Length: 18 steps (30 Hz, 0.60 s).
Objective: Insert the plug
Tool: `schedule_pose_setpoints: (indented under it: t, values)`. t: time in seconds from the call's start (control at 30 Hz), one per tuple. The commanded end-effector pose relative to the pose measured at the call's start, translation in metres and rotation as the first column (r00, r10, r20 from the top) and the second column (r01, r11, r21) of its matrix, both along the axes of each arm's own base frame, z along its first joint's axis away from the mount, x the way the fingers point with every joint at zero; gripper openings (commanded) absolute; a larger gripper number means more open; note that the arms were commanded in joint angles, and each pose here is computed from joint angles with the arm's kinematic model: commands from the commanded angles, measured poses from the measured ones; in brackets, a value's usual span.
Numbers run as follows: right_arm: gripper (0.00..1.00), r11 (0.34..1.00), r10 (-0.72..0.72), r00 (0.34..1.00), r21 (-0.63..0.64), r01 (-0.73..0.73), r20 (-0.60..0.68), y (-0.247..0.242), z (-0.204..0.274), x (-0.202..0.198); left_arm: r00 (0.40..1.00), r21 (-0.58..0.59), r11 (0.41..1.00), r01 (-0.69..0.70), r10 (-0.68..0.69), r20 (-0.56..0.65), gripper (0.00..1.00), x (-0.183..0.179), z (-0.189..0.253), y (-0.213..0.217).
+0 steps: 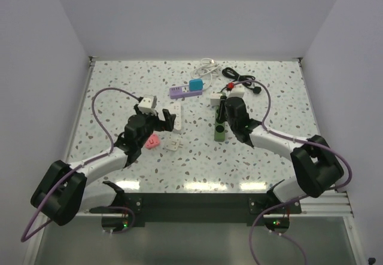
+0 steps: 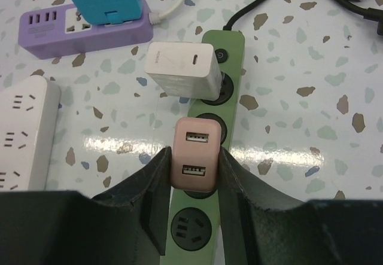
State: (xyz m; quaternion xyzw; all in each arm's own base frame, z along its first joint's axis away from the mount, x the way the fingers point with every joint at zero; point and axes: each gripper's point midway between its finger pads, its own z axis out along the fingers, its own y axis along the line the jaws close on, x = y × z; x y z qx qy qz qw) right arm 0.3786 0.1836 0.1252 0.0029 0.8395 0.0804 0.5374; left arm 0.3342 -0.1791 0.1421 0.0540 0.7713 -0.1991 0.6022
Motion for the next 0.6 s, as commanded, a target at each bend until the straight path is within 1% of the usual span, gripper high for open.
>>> schedule_pose_setpoints:
  t: [0.0,0.13,0.3,0.47,0.57]
  values:
    - [0.00,0.995,-0.087,0.993,0.053,0.083,0.082,0.002,0.021,0.024,0.999,0.003,1.000,-0.028,0.028,0.028,1.00,0.003,0.009,0.010]
    - [0.00,0.993,-0.117,0.991,0.037,0.115,0.069,0.002,0.010,0.032,0.999,0.002,0.999,-0.041,0.041,0.025,1.00,0.003,0.007,0.016]
    - [0.00,0.992,-0.118,0.990,0.045,0.114,0.079,0.006,0.005,0.039,0.999,0.000,0.999,-0.041,0.041,0.027,1.00,0.004,0.006,0.019]
    - [0.00,0.993,-0.109,0.991,0.054,0.105,0.074,0.011,0.001,0.037,0.999,-0.002,0.999,-0.039,0.039,0.016,1.00,0.006,0.001,0.020]
    - [0.00,0.991,-0.127,0.989,0.042,0.124,0.080,0.008,-0.002,0.037,0.999,-0.001,0.999,-0.039,0.039,0.013,1.00,0.006,-0.001,0.021]
